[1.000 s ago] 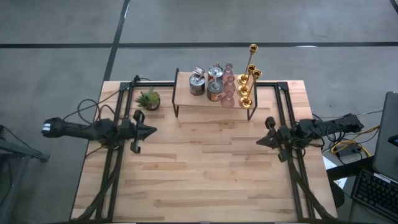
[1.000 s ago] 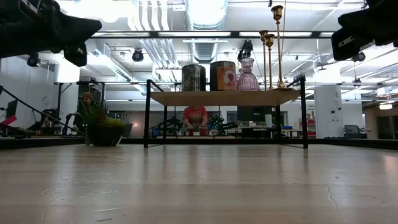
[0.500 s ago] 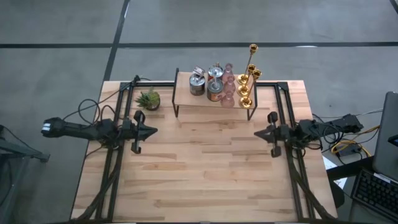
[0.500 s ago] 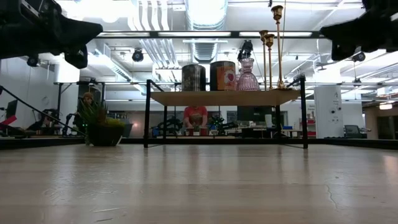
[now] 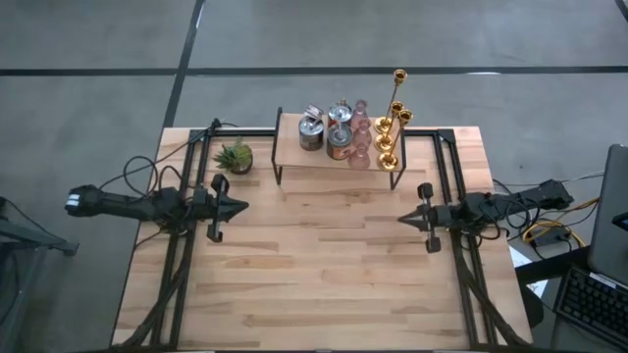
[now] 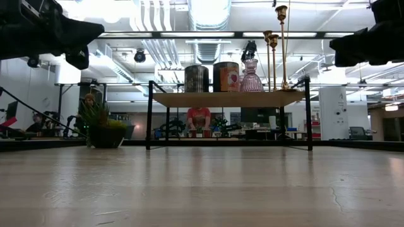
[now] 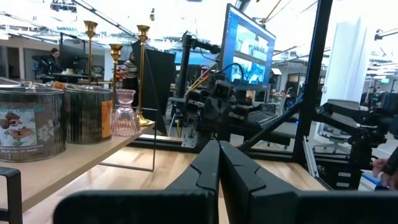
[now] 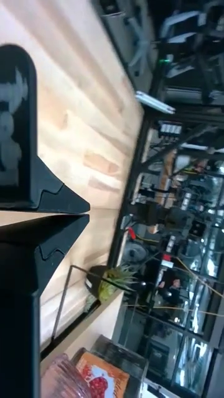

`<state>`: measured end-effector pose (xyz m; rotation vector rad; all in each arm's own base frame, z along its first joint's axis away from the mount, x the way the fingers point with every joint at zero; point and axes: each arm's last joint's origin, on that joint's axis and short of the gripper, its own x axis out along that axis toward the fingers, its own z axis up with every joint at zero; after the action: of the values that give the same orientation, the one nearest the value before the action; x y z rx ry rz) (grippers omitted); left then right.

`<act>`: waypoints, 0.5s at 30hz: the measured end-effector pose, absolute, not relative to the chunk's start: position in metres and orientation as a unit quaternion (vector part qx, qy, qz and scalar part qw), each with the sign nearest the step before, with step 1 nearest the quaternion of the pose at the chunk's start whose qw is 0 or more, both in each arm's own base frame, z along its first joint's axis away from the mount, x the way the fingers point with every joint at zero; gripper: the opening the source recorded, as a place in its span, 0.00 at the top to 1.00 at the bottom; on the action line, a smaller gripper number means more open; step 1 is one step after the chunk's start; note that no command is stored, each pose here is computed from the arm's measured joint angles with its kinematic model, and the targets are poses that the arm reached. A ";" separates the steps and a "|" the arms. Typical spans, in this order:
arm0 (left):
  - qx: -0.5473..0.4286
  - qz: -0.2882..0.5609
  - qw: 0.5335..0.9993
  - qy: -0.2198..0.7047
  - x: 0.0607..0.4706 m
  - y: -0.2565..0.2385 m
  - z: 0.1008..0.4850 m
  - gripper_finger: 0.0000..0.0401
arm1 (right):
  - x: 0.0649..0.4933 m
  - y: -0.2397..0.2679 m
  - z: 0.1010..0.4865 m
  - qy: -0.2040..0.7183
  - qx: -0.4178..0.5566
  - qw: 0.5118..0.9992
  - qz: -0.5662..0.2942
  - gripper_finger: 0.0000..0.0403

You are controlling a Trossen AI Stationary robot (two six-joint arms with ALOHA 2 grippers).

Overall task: Pick & Place candle stick holders
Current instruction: Return to Home Position

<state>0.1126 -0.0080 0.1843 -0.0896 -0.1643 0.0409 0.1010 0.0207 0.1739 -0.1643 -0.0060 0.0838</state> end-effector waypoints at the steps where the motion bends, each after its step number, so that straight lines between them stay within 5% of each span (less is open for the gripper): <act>1: -0.045 0.020 0.995 -0.082 0.113 -0.008 0.184 0.97 | 0.101 0.021 0.173 -0.001 -0.093 0.995 0.042 0.98; 15: -0.045 0.020 0.995 -0.082 0.113 -0.008 0.184 0.97 | 0.101 0.021 0.171 0.007 -0.084 0.996 0.042 0.98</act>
<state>0.1126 -0.0080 0.1842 -0.0896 -0.1639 0.0409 0.1011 0.0207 0.1715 -0.1691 0.0150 0.0848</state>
